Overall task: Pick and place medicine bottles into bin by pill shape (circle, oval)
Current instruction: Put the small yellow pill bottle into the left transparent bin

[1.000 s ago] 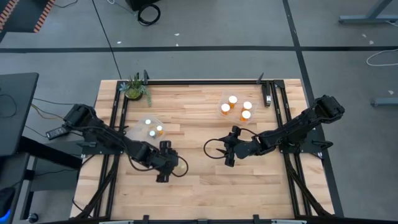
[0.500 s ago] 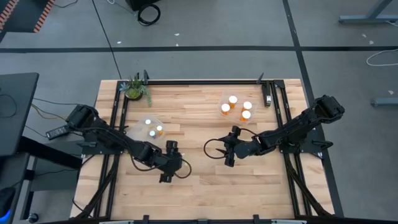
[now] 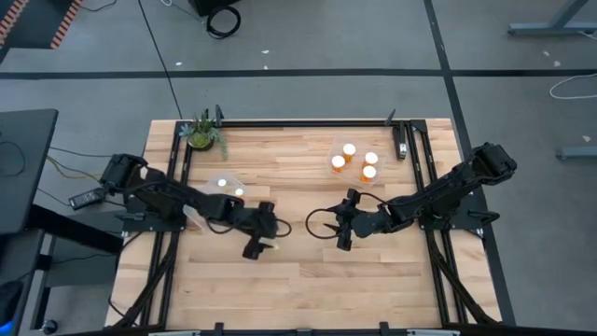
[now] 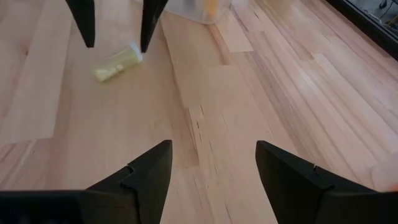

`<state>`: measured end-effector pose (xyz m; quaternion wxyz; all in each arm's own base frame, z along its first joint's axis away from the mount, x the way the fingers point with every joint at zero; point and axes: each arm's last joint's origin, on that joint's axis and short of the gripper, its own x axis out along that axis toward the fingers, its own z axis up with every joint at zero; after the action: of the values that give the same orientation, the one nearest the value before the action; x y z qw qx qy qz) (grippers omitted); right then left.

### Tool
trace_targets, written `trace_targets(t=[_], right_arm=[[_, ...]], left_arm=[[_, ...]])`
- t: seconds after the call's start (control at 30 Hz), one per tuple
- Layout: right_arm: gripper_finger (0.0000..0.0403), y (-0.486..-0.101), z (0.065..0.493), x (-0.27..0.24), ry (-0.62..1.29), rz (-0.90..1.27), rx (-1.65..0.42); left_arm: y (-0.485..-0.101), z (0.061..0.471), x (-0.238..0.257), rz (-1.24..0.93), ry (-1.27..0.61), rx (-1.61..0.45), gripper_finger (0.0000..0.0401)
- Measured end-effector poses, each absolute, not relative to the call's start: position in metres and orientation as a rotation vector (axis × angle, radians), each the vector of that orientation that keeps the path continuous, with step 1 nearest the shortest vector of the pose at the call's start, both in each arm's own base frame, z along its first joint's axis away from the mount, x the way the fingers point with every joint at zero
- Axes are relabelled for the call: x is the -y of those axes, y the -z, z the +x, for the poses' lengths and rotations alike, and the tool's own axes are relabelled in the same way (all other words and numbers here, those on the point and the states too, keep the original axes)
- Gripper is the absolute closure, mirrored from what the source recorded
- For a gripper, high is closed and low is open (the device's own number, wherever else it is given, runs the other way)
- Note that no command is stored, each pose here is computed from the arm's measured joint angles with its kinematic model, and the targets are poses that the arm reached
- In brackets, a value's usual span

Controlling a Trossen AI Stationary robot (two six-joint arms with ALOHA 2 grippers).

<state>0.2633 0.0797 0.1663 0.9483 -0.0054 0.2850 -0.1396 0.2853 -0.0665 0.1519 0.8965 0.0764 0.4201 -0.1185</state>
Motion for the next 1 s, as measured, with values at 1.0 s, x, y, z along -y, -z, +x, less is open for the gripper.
trace_targets(t=[1.0], right_arm=[[0.0164,-0.167,0.264,-0.080,0.282,-0.008,-0.567]], left_arm=[[-0.094,0.256,0.051,0.303,0.357,-0.604,0.0143]])
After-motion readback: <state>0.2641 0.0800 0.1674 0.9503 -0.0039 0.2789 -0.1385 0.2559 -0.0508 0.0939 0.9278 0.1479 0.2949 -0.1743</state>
